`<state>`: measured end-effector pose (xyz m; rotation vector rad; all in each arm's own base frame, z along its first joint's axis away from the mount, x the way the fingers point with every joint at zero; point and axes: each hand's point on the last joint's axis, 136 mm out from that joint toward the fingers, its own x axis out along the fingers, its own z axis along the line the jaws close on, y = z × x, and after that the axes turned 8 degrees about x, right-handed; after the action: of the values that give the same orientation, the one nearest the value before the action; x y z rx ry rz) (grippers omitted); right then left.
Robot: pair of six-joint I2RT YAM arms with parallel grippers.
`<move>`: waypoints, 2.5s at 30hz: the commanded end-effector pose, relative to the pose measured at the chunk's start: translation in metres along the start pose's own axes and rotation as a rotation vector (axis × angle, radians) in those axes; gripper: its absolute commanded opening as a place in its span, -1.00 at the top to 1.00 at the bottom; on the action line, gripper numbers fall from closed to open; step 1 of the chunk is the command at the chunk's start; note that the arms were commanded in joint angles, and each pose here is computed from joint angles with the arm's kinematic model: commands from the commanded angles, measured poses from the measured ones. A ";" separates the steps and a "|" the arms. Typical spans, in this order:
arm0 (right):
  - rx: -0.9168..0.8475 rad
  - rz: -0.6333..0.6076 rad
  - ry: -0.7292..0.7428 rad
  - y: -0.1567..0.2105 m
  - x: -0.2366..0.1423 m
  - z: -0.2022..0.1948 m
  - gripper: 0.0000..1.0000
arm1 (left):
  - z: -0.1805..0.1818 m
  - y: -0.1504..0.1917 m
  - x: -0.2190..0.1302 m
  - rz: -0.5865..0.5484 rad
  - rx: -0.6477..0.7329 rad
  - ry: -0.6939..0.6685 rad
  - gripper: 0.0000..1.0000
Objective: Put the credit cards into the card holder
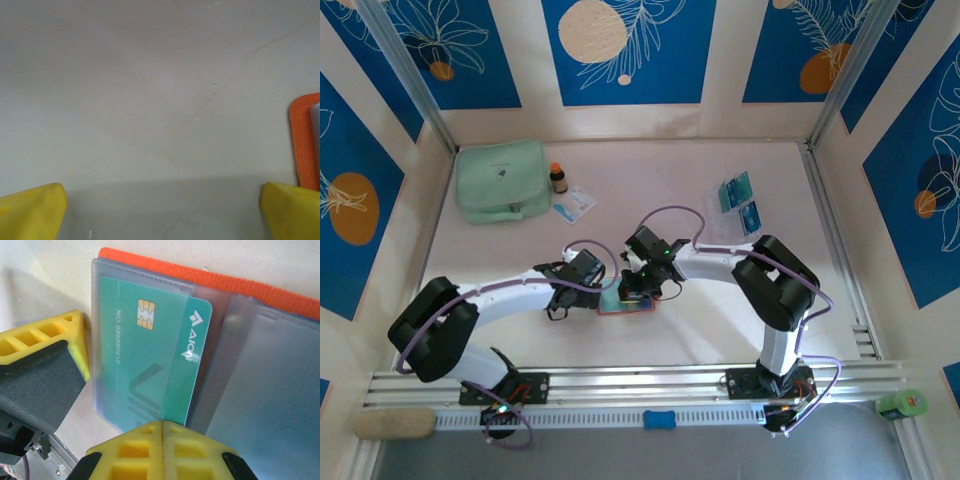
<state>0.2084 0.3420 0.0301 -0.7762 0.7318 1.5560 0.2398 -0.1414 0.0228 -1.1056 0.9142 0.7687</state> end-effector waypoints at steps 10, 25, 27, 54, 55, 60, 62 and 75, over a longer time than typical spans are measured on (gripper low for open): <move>0.009 -0.040 0.069 -0.002 -0.014 -0.015 1.00 | -0.003 0.000 0.003 0.008 0.011 0.019 -1.00; -0.028 0.026 0.035 0.003 0.007 0.009 1.00 | -0.004 0.000 0.004 0.006 0.010 0.027 -1.00; -0.033 0.025 0.032 0.003 0.007 0.012 1.00 | -0.004 0.001 0.004 0.007 0.009 0.027 -0.99; -0.012 -0.035 0.012 -0.010 -0.016 0.010 1.00 | 0.018 -0.031 -0.044 -0.145 -0.102 0.033 -1.00; -0.011 -0.030 0.015 -0.010 -0.013 0.009 1.00 | 0.018 -0.030 -0.044 -0.144 -0.104 0.034 -1.00; -0.005 -0.014 0.033 -0.006 -0.002 0.006 1.00 | 0.017 -0.029 -0.043 -0.141 -0.105 0.039 -1.00; -0.004 -0.010 0.040 -0.005 0.002 0.004 1.00 | 0.017 -0.029 -0.042 -0.141 -0.104 0.039 -1.00; -0.033 0.020 0.001 -0.003 0.010 0.016 1.00 | 0.014 -0.029 -0.039 -0.137 -0.103 0.050 -1.00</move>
<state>0.2116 0.3528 0.0273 -0.8132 0.7429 1.5530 0.2488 -0.1404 0.0711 -1.2517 0.8441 0.6700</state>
